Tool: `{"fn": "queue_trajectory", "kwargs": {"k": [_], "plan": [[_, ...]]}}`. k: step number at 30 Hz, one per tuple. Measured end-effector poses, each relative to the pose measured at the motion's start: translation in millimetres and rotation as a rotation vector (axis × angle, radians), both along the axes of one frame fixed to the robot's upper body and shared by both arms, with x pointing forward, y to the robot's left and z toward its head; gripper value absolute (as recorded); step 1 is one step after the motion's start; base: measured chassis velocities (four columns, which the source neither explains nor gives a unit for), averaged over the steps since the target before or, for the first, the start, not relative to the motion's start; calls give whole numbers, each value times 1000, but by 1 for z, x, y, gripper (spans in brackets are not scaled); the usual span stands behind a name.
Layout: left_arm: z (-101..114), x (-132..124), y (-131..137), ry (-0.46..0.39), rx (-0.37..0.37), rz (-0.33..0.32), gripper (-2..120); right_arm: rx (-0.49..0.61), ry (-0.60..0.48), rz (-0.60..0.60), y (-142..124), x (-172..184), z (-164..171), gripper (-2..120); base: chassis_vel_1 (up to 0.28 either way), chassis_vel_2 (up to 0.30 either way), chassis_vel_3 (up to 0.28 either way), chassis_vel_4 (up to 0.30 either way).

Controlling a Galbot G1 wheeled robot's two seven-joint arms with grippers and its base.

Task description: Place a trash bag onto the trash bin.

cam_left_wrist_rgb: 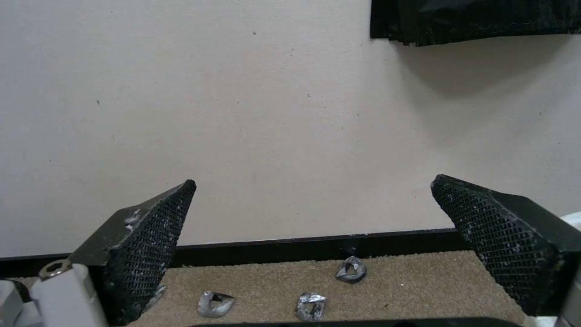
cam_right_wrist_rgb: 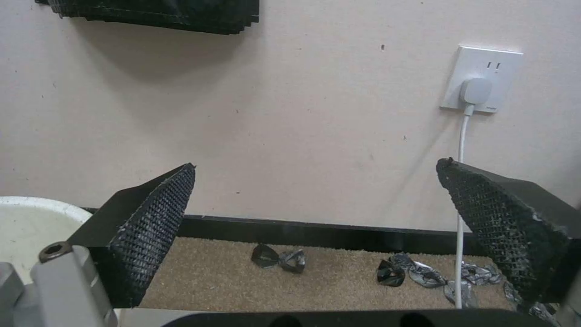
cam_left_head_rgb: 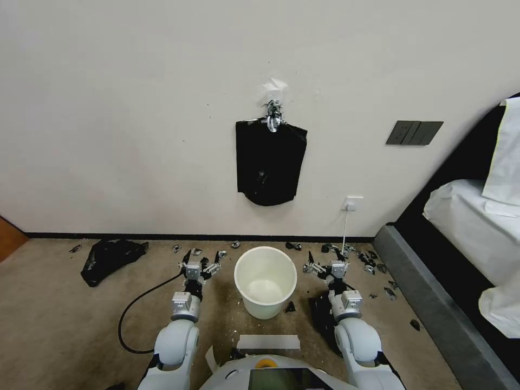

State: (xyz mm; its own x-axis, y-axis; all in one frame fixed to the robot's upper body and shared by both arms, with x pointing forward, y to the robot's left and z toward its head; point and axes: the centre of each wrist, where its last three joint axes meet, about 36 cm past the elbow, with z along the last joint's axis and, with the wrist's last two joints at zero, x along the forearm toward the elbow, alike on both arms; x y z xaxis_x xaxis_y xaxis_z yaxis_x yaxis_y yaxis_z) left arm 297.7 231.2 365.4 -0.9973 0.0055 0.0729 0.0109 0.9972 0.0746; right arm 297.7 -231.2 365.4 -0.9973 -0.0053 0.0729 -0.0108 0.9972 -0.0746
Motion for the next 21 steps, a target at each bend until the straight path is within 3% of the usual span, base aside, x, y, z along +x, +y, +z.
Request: {"fn": "queue_trajectory", "kwargs": {"k": [21], "plan": [[0,0,0,0,0,0,100,0,0,0,0,0,0,100,0,0,0,0]]}}
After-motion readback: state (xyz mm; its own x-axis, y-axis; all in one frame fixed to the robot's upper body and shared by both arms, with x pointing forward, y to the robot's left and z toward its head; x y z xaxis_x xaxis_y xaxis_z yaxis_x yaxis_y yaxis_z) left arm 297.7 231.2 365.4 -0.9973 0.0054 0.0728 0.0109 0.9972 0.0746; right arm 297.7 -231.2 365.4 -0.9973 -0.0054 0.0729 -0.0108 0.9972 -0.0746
